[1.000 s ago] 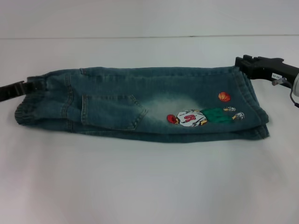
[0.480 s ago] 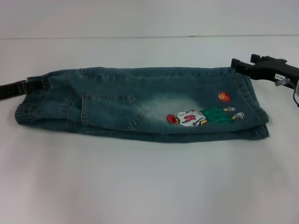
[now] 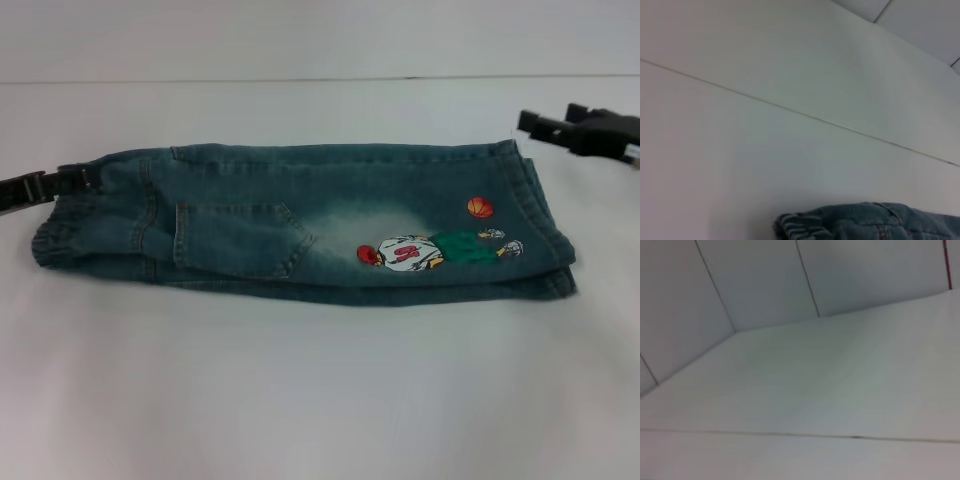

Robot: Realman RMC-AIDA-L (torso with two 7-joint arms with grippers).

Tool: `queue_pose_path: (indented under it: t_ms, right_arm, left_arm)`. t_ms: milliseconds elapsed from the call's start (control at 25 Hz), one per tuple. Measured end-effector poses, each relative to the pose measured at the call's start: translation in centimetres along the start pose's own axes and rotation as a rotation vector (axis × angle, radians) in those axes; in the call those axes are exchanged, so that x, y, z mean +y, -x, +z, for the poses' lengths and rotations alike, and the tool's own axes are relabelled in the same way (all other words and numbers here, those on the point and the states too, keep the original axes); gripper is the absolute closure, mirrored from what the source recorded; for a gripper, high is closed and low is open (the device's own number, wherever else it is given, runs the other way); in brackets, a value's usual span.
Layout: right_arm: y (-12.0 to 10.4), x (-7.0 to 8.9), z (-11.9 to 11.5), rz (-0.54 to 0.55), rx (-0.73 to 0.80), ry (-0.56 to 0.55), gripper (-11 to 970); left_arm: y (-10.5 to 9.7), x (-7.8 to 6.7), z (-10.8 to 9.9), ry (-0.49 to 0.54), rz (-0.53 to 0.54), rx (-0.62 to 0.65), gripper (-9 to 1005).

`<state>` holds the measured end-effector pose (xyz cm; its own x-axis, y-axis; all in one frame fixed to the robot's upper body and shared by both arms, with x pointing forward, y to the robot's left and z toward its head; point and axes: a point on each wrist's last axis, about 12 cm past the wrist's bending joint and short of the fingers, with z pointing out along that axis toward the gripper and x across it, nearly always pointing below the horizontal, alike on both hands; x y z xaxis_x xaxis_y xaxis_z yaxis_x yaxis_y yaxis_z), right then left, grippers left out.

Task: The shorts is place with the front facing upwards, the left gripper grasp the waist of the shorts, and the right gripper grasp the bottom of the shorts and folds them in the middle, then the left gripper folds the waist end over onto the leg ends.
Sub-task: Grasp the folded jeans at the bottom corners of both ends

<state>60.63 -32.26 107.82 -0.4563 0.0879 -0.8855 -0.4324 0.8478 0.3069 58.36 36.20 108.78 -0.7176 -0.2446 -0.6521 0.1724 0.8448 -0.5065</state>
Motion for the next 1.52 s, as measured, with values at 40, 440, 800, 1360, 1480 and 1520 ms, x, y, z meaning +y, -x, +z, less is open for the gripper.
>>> queue_pose_path:
  t_ms: [40,440,800,1360,1480,1520]
  right_arm:
    - [0.2,-0.1,-0.4,0.012,-0.006,0.012,14]
    - [3.7,3.0,-5.0,-0.068,0.023,0.423,16]
    - [1.2,7.2,-3.5,-0.223,0.344,0.615,18]
    - [0.4,7.9,-2.5,-0.214,0.334,0.611,19]
    - [0.1,8.0,-2.3,-0.205,0.337,0.611,19]
    - [0.1,8.0,-2.2,-0.202,0.338,0.612,18]
  left_arm:
    - [0.0,0.1,-0.1,-0.003,0.0,0.002,68]
    - [0.1,0.2,-1.2,-0.048,-0.001,0.023,57]
    - [0.1,-0.2,-1.6,-0.084,0.028,0.057,58]
    - [-0.7,1.2,-3.6,-0.025,0.107,0.141,123]
    - [-1.0,1.5,-3.6,-0.003,0.113,0.154,139]
    - [-1.1,1.5,-3.5,0.0,0.117,0.159,144]
